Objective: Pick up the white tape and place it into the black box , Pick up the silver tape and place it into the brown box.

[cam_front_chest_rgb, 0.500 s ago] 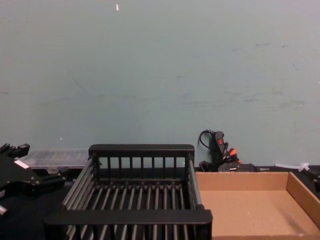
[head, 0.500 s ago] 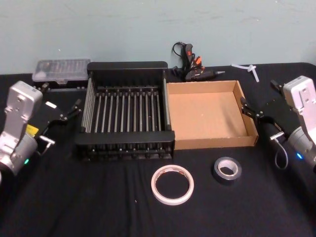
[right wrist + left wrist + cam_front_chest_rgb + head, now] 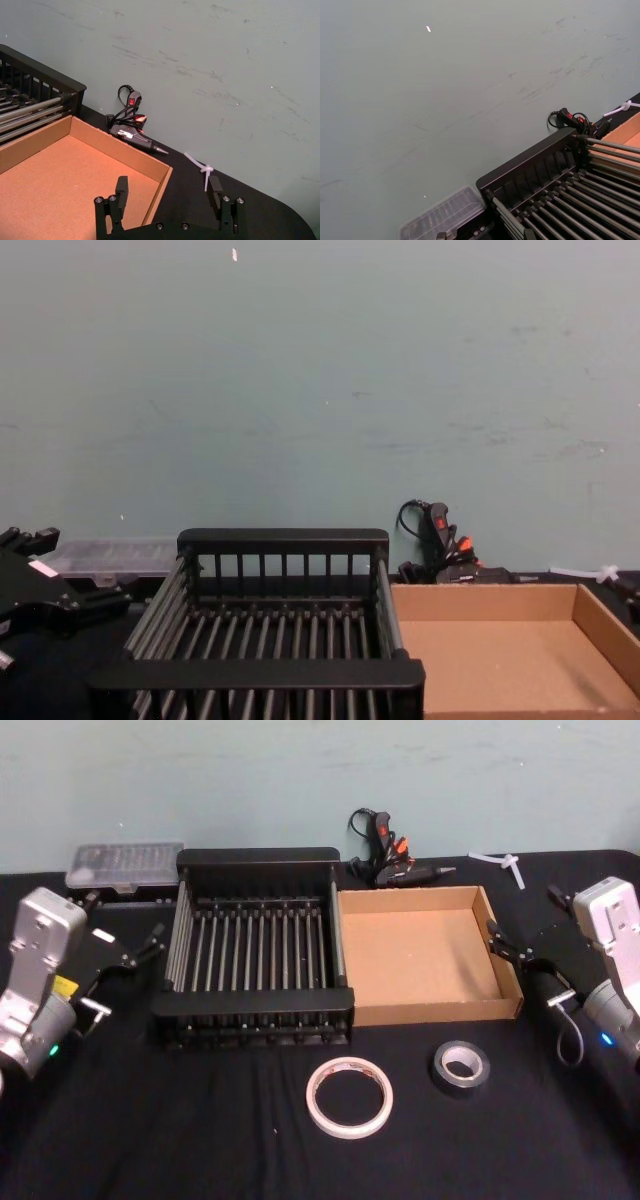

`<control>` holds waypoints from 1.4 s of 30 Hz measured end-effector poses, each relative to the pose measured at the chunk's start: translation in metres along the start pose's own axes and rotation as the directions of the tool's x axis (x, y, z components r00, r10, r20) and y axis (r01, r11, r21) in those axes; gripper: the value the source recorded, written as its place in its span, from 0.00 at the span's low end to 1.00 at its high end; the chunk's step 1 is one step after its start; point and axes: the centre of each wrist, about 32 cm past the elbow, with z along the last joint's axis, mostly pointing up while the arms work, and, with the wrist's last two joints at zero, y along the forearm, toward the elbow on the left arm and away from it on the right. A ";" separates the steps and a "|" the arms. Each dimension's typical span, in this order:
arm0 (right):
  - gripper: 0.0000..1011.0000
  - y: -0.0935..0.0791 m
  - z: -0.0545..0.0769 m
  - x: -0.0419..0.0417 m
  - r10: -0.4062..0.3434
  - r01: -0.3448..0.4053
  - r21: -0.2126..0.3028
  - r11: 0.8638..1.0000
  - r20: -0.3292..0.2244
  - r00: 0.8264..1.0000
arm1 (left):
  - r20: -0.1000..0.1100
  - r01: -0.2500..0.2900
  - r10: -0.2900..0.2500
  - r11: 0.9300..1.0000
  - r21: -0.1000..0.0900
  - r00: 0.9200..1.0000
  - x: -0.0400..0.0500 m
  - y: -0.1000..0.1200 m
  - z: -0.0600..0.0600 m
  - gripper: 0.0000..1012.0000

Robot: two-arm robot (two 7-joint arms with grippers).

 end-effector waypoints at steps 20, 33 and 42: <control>0.99 0.000 0.000 0.0000 0.000 0.000 0.000 1.000 0.000 1.000 | 0.000 0.000 0.000 1.000 0.000 1.000 0.0000 0.000 0.000 0.99; 0.99 0.000 0.000 0.0000 0.000 0.000 0.000 1.000 0.000 1.000 | 0.000 0.000 0.000 1.000 0.000 1.000 0.0000 0.000 0.000 0.99; 0.99 0.000 0.000 -0.0001 -0.001 0.001 0.001 1.000 -0.004 1.000 | 0.000 0.000 0.000 1.000 0.000 1.000 0.0000 0.000 0.000 0.99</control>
